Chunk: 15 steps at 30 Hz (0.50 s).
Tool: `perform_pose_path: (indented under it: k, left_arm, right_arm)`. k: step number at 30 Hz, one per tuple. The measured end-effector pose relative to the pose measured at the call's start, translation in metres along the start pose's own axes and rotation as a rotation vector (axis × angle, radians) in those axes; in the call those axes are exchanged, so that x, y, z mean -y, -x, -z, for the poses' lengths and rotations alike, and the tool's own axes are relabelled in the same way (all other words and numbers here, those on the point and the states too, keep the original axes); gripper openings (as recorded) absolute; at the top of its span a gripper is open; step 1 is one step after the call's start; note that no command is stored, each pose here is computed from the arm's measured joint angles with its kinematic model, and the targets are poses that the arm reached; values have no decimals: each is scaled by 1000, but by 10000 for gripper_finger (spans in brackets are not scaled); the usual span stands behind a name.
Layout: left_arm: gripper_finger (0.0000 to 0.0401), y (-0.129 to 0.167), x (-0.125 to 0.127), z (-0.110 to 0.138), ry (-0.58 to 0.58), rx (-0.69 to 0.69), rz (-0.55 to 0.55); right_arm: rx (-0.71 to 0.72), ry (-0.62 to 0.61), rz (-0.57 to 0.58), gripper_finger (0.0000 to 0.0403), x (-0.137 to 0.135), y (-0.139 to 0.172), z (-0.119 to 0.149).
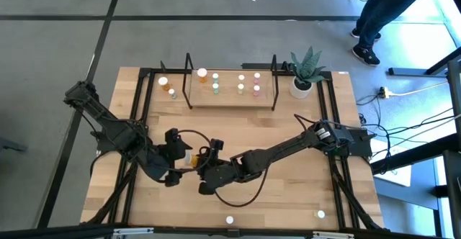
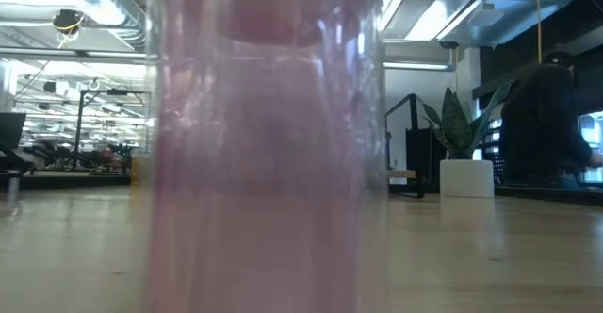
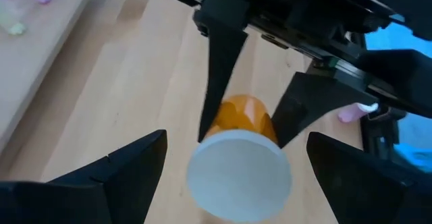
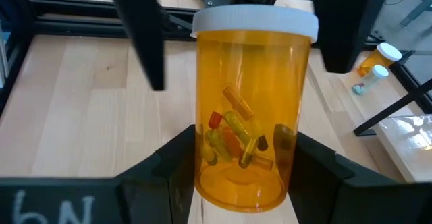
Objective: Pick and place medicine bottles onto shelf by color
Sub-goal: Put the right orange pill bottle on the shelf aligned with the other orange pill bottle
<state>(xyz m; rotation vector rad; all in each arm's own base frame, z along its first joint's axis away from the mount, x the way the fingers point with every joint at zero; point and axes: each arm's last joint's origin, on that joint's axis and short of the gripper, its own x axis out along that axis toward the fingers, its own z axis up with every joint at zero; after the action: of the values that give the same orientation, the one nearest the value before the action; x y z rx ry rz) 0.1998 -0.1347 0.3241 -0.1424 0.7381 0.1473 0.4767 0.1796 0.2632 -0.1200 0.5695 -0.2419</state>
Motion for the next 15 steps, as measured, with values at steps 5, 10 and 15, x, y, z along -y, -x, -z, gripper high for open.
perform_pose_path:
  k: [5,10,15]
  left_arm:
    - [344,-6,0,-1,-22,-13,-16]
    - [318,-16,3,1,-28,-68,1]
    - [280,-20,5,3,-50,-86,4]
  right_arm:
    - [0,0,0,184,0,0,0]
    - [0,0,0,184,0,0,0]
    - [0,0,0,184,0,0,0]
